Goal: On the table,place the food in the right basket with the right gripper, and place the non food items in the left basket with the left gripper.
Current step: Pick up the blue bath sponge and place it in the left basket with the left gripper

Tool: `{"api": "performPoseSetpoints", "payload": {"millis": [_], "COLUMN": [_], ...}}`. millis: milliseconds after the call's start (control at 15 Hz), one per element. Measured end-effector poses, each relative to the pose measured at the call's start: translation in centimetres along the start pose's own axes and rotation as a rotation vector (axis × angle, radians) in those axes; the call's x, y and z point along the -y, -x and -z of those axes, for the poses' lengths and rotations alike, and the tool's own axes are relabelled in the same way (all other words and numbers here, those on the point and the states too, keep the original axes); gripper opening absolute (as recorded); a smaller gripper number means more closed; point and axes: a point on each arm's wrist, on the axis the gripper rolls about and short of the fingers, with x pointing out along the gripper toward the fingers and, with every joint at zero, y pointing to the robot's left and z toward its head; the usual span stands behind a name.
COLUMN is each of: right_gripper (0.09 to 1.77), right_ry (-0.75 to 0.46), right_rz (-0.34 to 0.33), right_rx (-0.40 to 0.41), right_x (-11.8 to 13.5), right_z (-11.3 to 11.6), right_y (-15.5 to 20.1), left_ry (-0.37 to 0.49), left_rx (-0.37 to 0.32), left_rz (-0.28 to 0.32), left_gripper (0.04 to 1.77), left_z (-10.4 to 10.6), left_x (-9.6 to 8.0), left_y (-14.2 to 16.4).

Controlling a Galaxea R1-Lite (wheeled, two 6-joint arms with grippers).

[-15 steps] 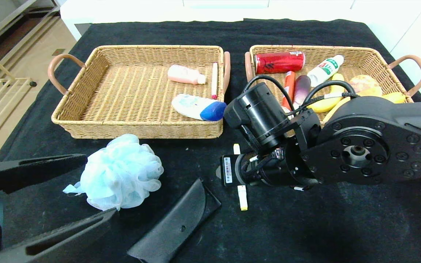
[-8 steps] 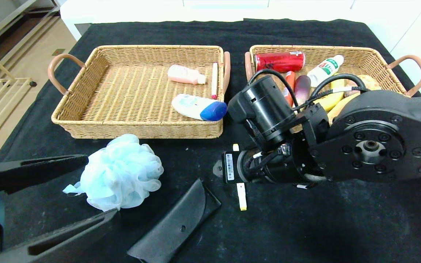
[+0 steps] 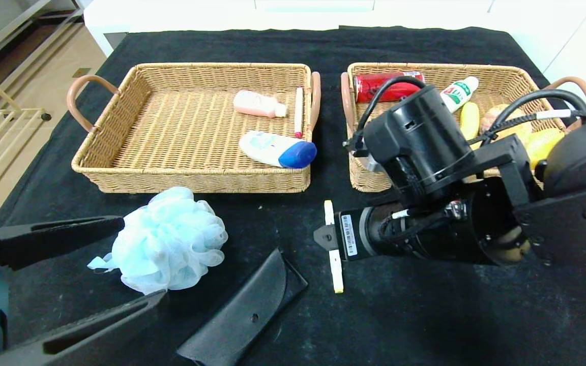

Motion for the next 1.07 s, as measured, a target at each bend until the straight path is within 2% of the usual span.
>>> {"api": "performPoseSetpoints", "payload": {"millis": [200,467,600,800,1067], "right_gripper": [1.66,1.68,1.68,1.69,1.70], "right_ry": [0.034,0.115,0.131,0.170,0.183], "right_rz": [-0.162,-0.332,-0.409,-0.411,-0.360], "right_rx": [0.151,0.202,0.283,0.321,0.354], "right_x": [0.9,4.4,6.0,7.4,9.1], "right_z": [0.9,2.3,2.1,3.6,4.0], "right_y": [1.2,3.9,5.6,6.5,7.4], "left_ry": [0.001,0.003,0.003,0.002,0.002], "left_rx": [-0.011,-0.025,-0.025,-0.020,-0.019], "left_rz": [0.000,0.001,0.002,0.002,0.002], "left_gripper": [1.72,1.72,1.72,1.72,1.72], "left_z": [0.2,0.4,0.4,0.2,0.2], "left_x": [0.0,-0.1,0.0,0.0,0.0], "left_y": [-0.2,-0.5,-0.5,-0.5,-0.4]}}
